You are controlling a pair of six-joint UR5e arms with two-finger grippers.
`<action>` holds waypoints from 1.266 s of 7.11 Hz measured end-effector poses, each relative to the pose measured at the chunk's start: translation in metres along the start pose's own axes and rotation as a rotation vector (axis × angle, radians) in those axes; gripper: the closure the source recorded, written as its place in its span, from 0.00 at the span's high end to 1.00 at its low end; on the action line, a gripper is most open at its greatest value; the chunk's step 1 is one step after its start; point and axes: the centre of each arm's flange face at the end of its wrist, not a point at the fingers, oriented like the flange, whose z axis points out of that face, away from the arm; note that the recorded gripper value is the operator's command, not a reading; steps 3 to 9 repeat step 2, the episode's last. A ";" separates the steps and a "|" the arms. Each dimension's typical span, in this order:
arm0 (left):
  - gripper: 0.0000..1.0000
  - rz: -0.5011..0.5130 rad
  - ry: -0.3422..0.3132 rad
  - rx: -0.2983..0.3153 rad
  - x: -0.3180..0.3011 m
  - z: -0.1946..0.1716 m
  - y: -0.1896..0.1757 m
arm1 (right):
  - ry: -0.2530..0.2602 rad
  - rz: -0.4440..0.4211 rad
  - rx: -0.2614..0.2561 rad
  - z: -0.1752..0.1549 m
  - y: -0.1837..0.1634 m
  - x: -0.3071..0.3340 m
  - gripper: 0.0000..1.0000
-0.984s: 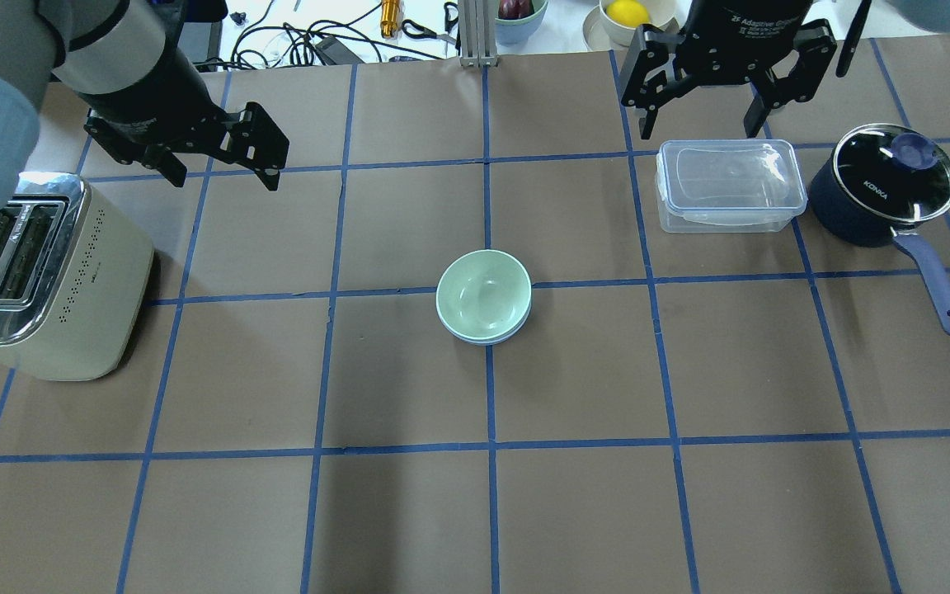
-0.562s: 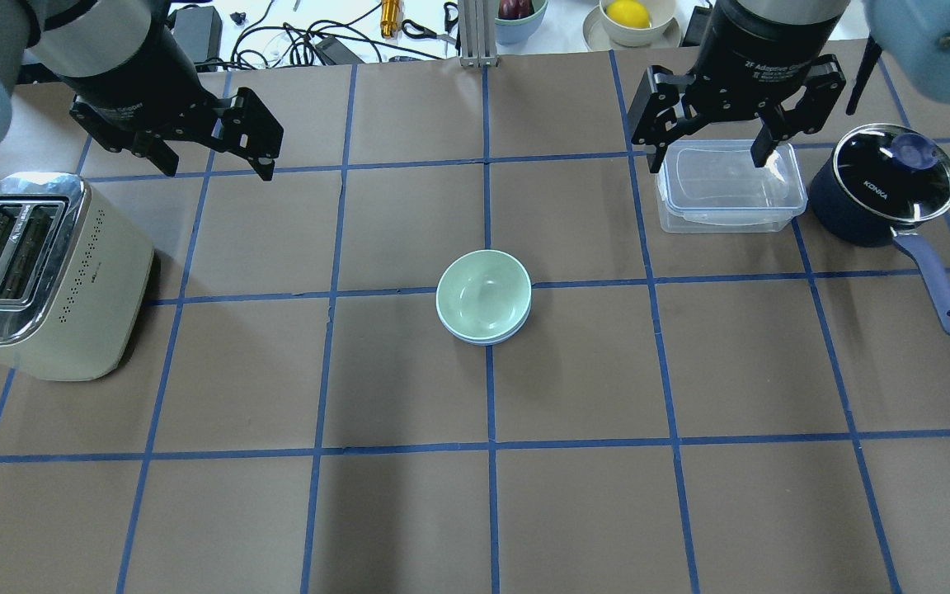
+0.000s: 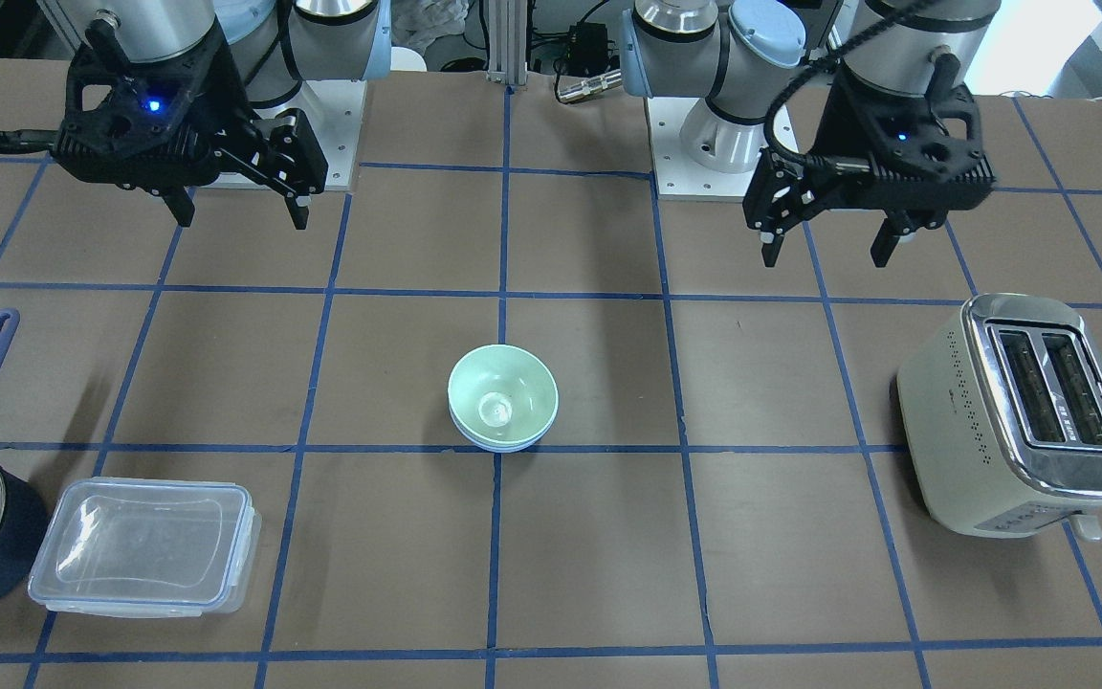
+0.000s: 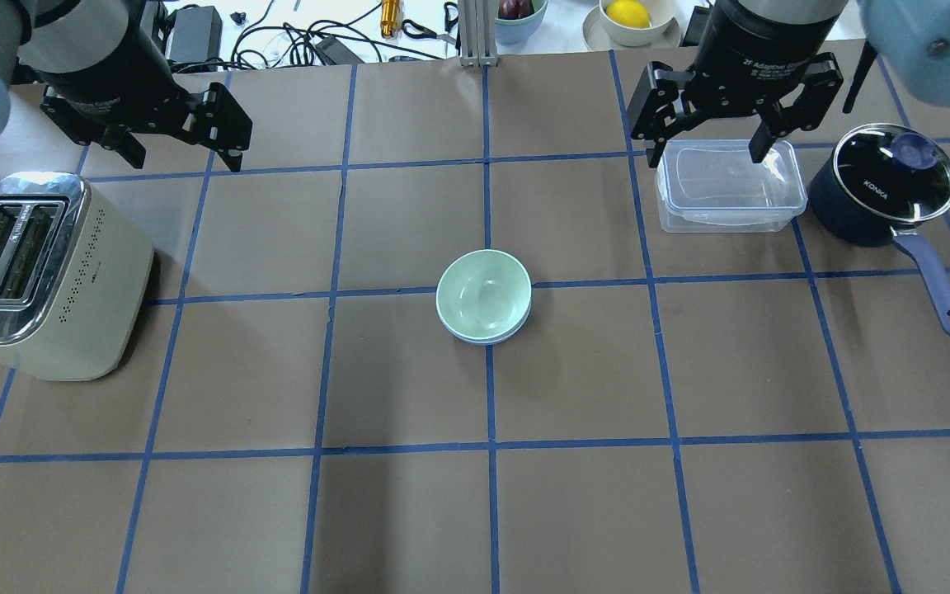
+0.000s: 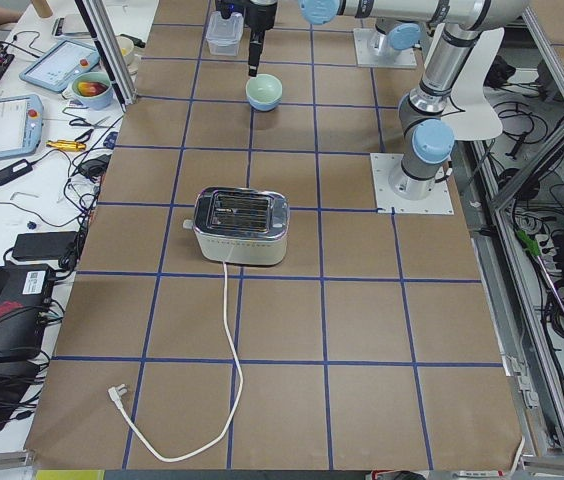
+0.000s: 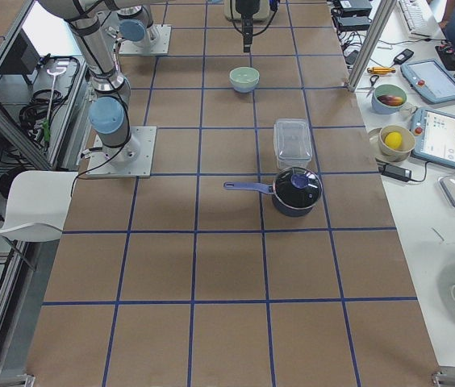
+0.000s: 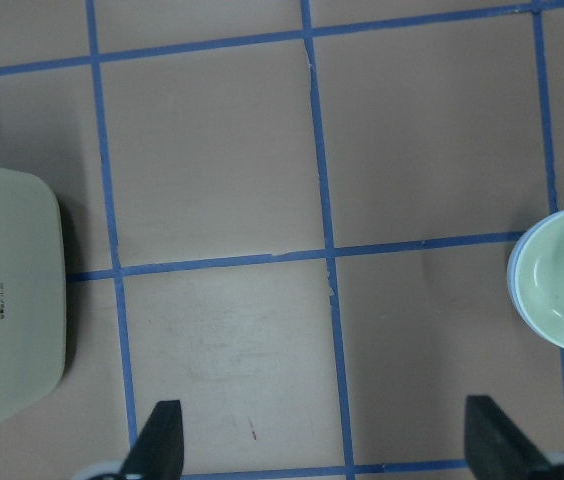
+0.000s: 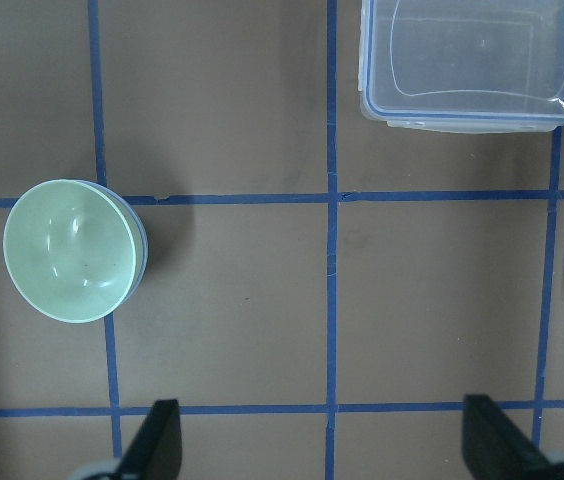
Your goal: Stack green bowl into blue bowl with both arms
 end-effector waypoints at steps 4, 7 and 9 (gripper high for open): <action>1.00 -0.053 0.068 0.042 -0.022 -0.010 -0.016 | 0.001 0.000 -0.002 0.001 0.000 0.000 1.00; 1.00 -0.053 0.068 0.042 -0.022 -0.010 -0.016 | 0.001 0.000 -0.002 0.001 0.000 0.000 1.00; 1.00 -0.053 0.068 0.042 -0.022 -0.010 -0.016 | 0.001 0.000 -0.002 0.001 0.000 0.000 1.00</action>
